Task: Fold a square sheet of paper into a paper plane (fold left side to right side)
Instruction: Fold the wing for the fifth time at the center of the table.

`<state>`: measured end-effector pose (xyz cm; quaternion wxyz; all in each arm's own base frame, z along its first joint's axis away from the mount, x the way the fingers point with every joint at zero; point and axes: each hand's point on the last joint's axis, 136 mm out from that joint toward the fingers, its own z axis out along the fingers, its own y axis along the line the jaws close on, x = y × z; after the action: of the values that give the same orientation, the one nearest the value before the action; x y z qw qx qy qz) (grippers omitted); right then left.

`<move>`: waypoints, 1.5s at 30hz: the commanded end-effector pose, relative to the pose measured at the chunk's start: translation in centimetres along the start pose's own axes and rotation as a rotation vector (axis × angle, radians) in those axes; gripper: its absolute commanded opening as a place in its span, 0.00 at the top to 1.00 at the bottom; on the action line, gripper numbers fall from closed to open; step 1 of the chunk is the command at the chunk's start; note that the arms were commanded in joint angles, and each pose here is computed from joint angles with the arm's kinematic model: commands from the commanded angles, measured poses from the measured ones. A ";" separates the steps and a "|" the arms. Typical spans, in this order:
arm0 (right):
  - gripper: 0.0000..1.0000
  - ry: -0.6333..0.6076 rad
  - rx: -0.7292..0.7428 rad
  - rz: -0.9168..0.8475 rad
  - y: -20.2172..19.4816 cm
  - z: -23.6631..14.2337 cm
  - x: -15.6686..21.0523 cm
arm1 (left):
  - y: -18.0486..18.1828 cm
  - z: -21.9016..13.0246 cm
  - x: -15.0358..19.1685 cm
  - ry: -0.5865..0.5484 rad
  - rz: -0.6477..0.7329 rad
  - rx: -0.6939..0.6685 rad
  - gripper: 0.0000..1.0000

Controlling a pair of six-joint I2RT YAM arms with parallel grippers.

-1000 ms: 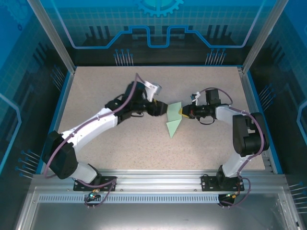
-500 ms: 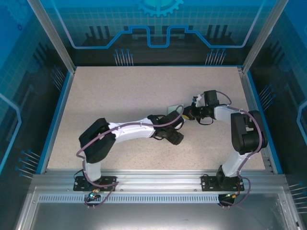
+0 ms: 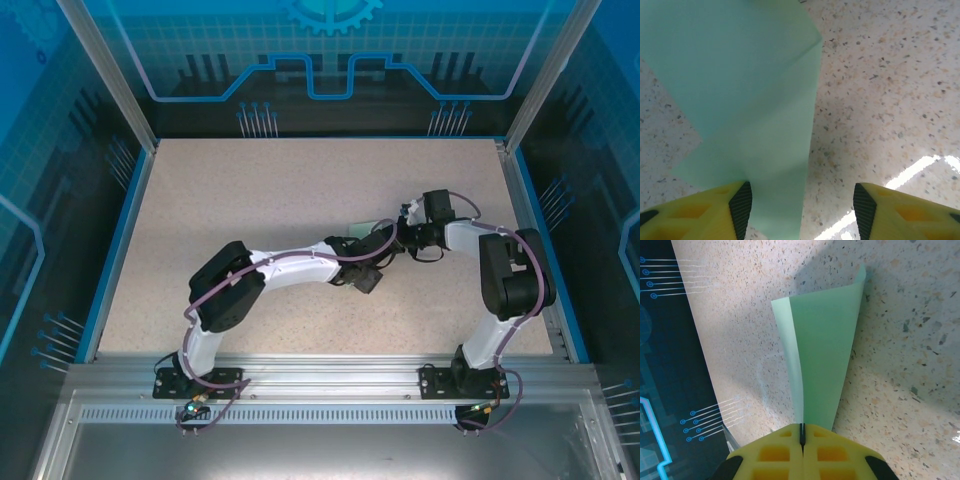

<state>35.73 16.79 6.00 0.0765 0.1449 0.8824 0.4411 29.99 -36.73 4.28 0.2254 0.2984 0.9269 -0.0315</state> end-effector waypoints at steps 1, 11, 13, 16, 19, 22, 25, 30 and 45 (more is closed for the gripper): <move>1.00 0.038 0.022 0.005 -0.2 0.8 0.7 | 0.4 0.5 0.2 0.029 0.030 -0.058 0.42; 1.00 0.055 0.032 -0.003 -0.3 1.1 0.9 | 0.8 1.5 0.5 0.048 0.037 -0.094 0.48; 1.00 0.059 0.038 0.000 -0.5 1.2 1.0 | 0.6 1.6 0.4 0.049 0.036 -0.085 0.51; 1.00 0.062 0.042 0.001 -0.7 1.2 0.9 | 0.3 1.9 0.5 0.055 0.032 -0.075 0.53; 1.00 0.065 0.046 -0.002 -0.7 1.3 1.0 | 0.2 2.0 0.5 0.057 0.032 -0.072 0.57; 1.00 0.069 0.056 -0.003 -0.9 1.3 1.0 | 0.2 2.0 0.4 0.056 0.032 -0.070 0.58; 0.98 0.071 0.061 -0.006 -1.0 1.3 1.0 | 0.0 2.0 0.4 0.056 0.030 -0.060 0.60; 0.95 0.066 0.061 -0.013 -0.9 1.0 0.8 | 0.0 1.9 0.3 0.055 0.022 -0.058 0.64; 0.63 0.007 0.096 -0.037 -1.2 -2.2 -1.0 | -0.5 -0.1 -0.7 0.038 0.013 0.058 0.77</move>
<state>35.75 15.50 5.11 0.0599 0.1337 0.8996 0.4115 30.12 -36.72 1.99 0.1955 0.3055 0.9318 -0.0130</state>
